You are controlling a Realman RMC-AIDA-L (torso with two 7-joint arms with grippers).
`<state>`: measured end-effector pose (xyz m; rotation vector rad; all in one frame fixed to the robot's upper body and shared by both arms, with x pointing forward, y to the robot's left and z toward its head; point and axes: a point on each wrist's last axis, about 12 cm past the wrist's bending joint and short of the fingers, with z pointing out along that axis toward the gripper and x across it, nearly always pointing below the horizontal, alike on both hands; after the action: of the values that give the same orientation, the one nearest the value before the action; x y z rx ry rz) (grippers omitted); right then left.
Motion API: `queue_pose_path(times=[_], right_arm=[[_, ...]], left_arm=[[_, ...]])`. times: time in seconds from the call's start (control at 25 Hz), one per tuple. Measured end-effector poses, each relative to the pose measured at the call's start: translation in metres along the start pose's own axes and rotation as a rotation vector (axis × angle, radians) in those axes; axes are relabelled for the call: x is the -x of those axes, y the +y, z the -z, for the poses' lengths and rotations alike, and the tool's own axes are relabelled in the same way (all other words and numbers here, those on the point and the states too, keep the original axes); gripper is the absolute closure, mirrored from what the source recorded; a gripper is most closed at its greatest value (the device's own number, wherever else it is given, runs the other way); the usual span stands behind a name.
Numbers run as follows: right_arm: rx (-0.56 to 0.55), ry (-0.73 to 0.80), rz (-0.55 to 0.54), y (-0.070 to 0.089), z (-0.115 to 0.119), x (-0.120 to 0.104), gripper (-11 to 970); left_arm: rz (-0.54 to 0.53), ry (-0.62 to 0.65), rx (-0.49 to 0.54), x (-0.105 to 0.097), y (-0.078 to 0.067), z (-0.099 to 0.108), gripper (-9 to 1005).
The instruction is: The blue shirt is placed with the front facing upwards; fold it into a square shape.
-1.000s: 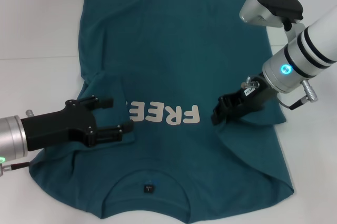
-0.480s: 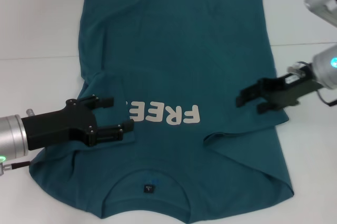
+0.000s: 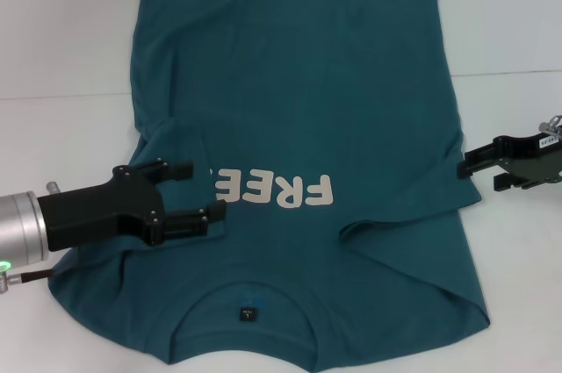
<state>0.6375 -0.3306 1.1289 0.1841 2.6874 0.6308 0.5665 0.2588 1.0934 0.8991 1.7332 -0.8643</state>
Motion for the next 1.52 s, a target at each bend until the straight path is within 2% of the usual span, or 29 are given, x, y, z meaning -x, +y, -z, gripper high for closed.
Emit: queue_pose_path(times=[0.36,0.64,1.2,1.44,1.52], right_arm=[[-0.050,-0.027,-0.006,-0.009,-0.009,-0.004,241],[-0.044,-0.029,-0.003,-0.001,-0.022,-0.007,240],[-0.045,-0.007,0.002,0.005,-0.035,-0.013,240],[-0.035,-0.016,0.020,0.008,-0.037,-0.014,439],[-0.029,-0.020,0.025,0.010,-0.036,-0.013,534]], left_arm=[[-0.002,-0.001,-0.003,0.001,0.000,0.000,110],[-0.001,-0.001,-0.003,0.000,0.000,0.000,110],[0.000,-0.002,-0.009,0.000,-0.001,0.000,111],[-0.005,-0.003,-0.011,0.002,0.000,-0.001,111],[-0.006,-0.003,-0.012,0.002,0.000,-0.001,111]])
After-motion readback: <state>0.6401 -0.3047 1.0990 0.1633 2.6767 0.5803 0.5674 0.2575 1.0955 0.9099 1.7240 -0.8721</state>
